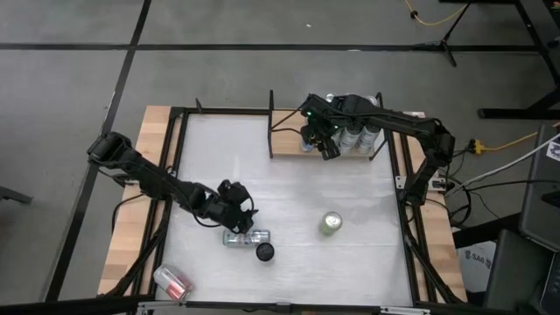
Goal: Place canned beverage on shelf
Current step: Put the blue soda can on the shelf aligned with the other blue soda cans
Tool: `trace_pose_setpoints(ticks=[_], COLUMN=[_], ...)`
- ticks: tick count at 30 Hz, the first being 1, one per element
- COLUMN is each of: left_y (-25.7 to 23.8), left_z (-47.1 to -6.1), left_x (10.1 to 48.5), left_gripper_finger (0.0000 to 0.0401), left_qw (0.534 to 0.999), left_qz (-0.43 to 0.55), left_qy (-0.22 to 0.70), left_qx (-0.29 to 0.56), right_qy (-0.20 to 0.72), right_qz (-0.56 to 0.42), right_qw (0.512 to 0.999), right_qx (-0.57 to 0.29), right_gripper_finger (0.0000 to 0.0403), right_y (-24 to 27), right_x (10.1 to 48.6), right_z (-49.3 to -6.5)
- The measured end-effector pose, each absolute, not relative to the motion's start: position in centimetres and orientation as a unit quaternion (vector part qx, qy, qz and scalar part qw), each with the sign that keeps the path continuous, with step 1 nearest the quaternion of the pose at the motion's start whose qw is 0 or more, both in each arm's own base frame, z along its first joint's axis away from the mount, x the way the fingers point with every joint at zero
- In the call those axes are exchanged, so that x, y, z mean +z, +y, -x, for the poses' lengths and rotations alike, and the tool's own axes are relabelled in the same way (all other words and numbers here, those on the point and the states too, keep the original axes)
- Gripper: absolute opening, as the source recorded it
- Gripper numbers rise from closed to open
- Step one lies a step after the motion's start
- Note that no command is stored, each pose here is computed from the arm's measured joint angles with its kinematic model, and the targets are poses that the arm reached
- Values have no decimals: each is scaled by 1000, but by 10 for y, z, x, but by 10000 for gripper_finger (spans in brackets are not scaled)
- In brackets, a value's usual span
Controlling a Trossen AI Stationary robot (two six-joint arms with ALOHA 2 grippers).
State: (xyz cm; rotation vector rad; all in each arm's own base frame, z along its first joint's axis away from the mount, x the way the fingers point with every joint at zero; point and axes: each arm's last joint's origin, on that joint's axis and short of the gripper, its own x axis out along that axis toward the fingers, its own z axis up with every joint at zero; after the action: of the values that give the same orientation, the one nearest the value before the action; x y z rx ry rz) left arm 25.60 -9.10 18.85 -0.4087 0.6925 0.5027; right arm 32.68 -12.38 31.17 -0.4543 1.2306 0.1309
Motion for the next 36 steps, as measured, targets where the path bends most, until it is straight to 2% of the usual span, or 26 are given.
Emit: trace_pose_setpoints(ticks=[36], left_y=[-90], left_z=[-258], left_x=[189], left_gripper_finger=[283], left_qw=[891], left_qz=[205], left_qy=[326], left_qx=[242], right_qy=[568], right_qz=[182], right_qw=[800], right_qx=[72], right_gripper_finger=[227], right_y=[-149], right_x=[305], right_z=[-321])
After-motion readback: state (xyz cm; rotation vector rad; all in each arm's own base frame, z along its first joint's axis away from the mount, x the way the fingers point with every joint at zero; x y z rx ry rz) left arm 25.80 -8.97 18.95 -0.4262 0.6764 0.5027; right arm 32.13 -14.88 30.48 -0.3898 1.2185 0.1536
